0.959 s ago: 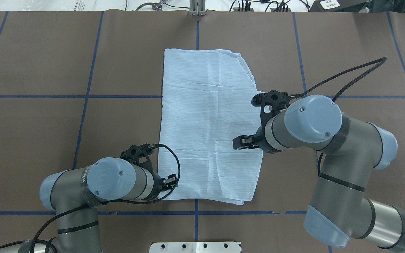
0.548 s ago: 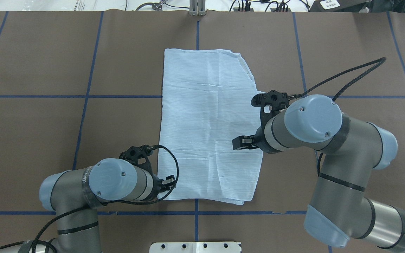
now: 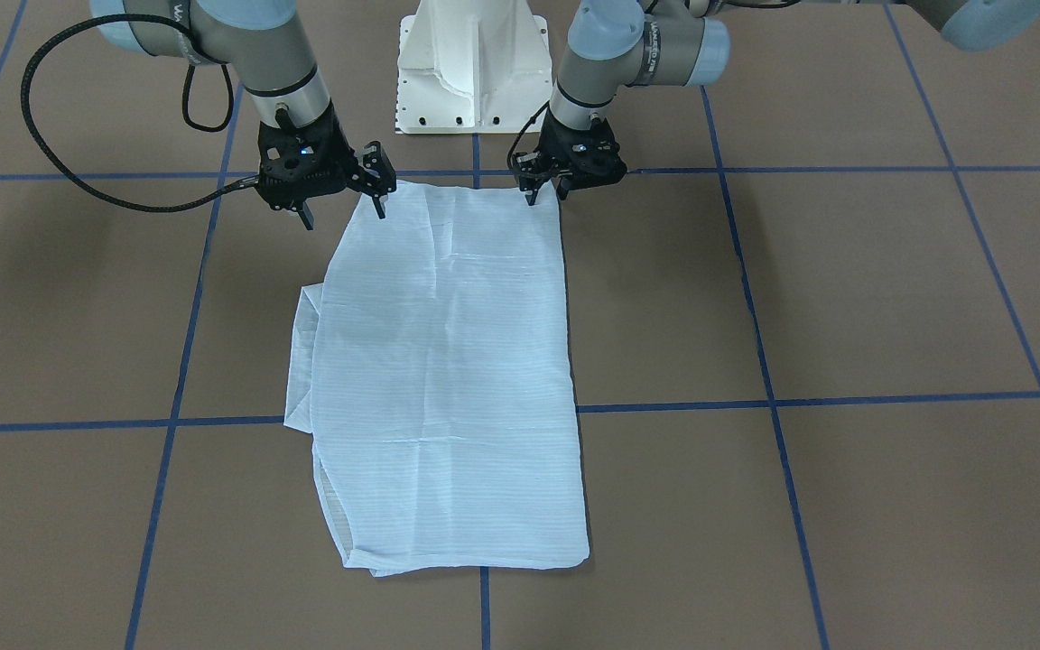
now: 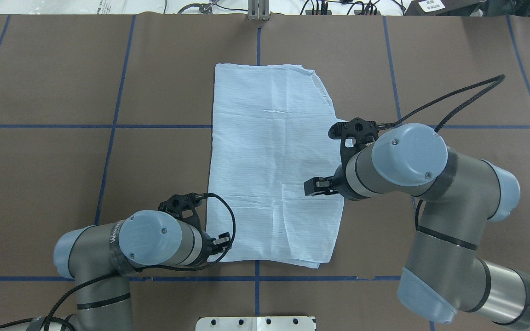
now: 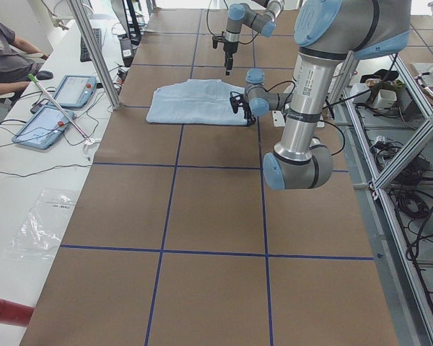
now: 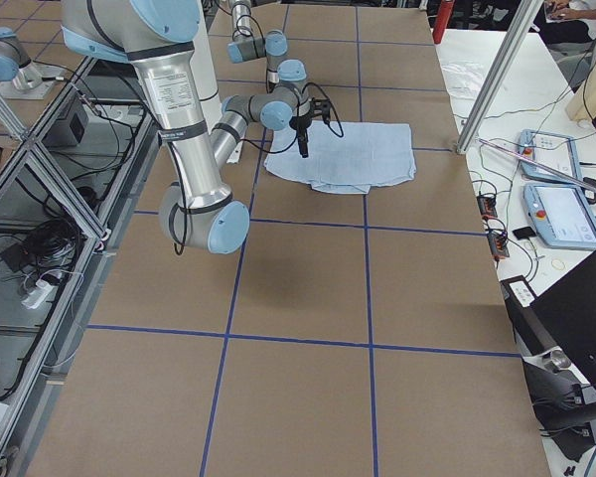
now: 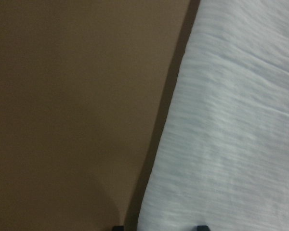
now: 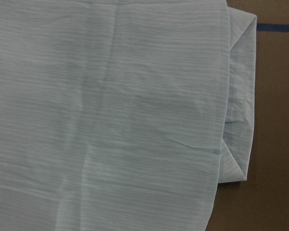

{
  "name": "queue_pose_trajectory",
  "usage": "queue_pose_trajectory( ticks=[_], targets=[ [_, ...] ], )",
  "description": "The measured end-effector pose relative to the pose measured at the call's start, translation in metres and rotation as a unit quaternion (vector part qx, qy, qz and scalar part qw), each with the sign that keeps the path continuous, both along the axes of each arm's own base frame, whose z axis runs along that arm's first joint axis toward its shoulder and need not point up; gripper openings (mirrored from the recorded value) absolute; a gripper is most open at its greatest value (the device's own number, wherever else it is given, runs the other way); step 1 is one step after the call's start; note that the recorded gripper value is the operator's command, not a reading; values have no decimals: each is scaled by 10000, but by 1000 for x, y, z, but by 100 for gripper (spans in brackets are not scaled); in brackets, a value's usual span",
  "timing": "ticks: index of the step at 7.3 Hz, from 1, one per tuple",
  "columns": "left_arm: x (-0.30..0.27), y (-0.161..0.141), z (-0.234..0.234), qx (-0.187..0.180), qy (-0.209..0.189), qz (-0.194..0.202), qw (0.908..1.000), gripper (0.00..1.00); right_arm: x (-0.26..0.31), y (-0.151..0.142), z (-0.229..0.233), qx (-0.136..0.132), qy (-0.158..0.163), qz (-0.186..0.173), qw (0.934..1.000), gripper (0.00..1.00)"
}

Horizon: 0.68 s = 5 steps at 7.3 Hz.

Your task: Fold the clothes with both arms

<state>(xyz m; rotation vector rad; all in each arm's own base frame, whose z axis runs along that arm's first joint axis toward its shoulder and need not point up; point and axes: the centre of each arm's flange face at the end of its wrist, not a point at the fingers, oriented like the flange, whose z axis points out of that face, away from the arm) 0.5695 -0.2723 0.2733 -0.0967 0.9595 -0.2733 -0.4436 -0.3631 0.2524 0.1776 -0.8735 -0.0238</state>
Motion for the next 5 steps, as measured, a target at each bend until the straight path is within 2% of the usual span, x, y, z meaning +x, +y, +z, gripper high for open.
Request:
queue_pose_trajectory(
  ticks=[1,2,5],
  targets=[
    [0,0,-1,1,8,1,10000,12,0,0,0,0,-2,0,10000,100],
    [1,0,-3,2,21,1,10000,0,0,0,0,-1,-4,-1,10000,100],
    [1,-1,-10,14,75,-7,10000,0,0,1,-1,-19,-17,-19,10000,100]
  ],
)
